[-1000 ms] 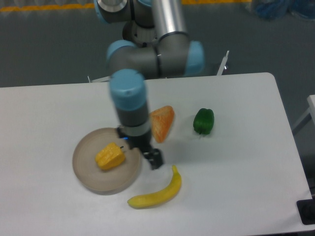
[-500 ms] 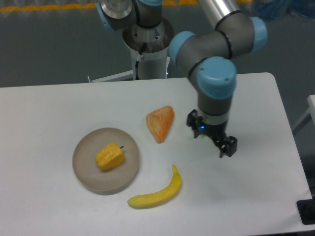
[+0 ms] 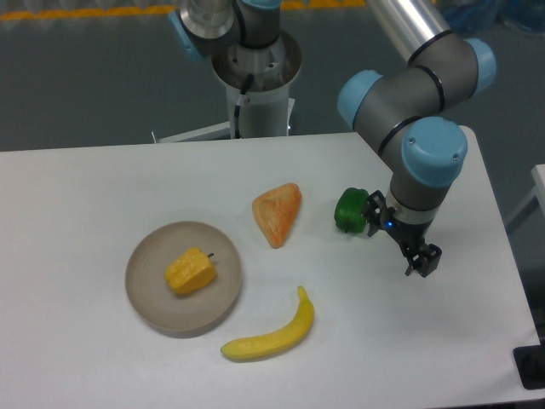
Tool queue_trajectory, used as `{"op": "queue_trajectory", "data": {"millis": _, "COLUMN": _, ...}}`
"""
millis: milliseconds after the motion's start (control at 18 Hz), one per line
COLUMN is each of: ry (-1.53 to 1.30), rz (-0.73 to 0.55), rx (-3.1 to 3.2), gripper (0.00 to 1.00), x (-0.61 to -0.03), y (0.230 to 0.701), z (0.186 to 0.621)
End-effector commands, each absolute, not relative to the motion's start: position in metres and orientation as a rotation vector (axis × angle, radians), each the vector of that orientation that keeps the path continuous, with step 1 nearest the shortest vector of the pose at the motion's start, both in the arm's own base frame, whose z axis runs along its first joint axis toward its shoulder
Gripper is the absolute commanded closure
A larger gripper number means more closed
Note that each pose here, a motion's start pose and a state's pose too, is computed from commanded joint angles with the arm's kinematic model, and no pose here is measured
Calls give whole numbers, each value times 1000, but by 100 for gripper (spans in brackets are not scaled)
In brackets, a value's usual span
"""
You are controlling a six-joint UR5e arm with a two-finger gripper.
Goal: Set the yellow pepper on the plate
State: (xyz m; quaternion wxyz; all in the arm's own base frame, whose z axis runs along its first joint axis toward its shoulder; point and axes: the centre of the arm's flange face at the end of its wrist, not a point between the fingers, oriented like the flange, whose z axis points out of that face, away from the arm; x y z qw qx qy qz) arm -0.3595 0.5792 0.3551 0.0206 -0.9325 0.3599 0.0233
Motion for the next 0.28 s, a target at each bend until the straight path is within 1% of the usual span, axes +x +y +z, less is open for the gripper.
{"op": "queue_trajectory", "data": {"millis": 278, "ry": 1113, "rz": 67, "rx": -2882, "gripper": 0, "x": -359, "y": 580, "z": 355}}
